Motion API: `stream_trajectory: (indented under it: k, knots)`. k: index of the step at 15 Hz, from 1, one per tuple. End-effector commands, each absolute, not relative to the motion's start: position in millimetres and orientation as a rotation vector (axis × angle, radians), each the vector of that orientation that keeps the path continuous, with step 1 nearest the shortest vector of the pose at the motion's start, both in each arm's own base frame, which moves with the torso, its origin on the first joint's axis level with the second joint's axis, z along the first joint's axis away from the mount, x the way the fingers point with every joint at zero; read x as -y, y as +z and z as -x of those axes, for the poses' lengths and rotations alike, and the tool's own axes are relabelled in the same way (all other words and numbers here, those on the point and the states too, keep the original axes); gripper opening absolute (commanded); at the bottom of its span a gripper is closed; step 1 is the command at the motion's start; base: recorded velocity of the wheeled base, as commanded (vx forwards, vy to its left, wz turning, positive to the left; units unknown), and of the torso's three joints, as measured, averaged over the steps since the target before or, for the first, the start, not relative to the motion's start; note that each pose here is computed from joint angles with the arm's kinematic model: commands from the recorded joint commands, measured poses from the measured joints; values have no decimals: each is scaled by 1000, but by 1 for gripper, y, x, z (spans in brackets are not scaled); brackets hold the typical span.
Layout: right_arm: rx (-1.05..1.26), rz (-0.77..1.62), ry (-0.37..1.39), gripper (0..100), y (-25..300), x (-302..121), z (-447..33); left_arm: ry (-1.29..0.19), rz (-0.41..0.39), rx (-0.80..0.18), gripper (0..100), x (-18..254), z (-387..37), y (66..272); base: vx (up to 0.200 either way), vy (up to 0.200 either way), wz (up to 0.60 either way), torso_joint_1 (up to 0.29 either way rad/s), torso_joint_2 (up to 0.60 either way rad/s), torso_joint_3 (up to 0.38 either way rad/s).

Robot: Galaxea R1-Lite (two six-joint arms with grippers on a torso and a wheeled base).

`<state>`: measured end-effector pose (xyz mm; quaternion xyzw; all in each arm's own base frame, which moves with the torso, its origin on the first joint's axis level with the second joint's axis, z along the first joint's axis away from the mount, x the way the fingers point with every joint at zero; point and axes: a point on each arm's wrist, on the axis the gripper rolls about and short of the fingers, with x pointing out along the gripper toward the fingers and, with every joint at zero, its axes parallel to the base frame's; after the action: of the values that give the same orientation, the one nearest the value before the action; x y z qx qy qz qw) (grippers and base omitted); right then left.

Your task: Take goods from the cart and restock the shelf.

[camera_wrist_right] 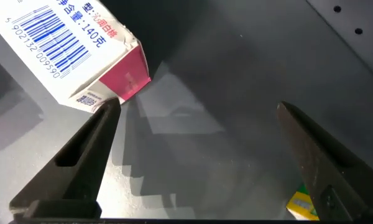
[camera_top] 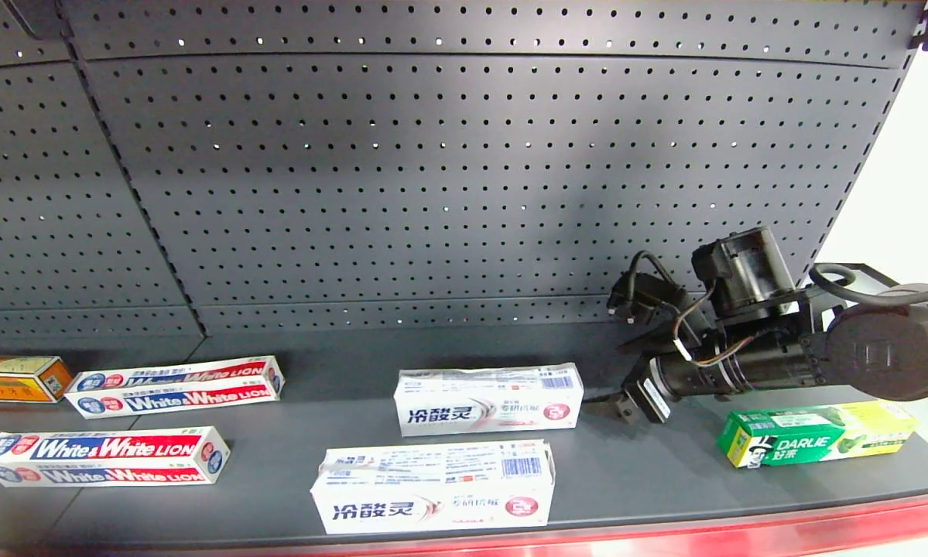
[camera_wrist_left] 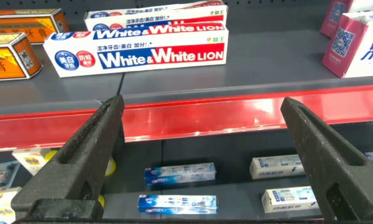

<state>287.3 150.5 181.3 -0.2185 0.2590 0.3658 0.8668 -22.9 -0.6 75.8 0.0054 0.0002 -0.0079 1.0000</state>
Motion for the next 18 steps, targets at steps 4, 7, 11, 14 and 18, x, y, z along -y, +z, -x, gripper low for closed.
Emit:
stream_trajectory:
  k: [4, 7, 11, 14, 18]
  knots:
    - [-540, 462, 779, 100, 181, -155, -288, -15, -11, 0, 100, 1, 23, 76, 0, 0, 0, 0, 0, 0]
    - [-529, 461, 754, 100, 185, -151, -285, -15, -11, 0, 100, 1, 23, 76, 0, 0, 0, 0, 0, 0]
    - [-327, 414, 659, 100, 236, -123, -270, -15, -11, 0, 100, 1, 23, 76, 0, 0, 0, 0, 0, 0]
    - [-272, 350, 611, 100, 250, -108, -254, -15, -11, 0, 100, 1, 23, 76, 0, 0, 0, 0, 0, 0]
    - [-215, 221, 508, 100, 238, -104, -234, -15, -11, 0, 100, 1, 23, 76, 0, 0, 0, 0, 0, 0]
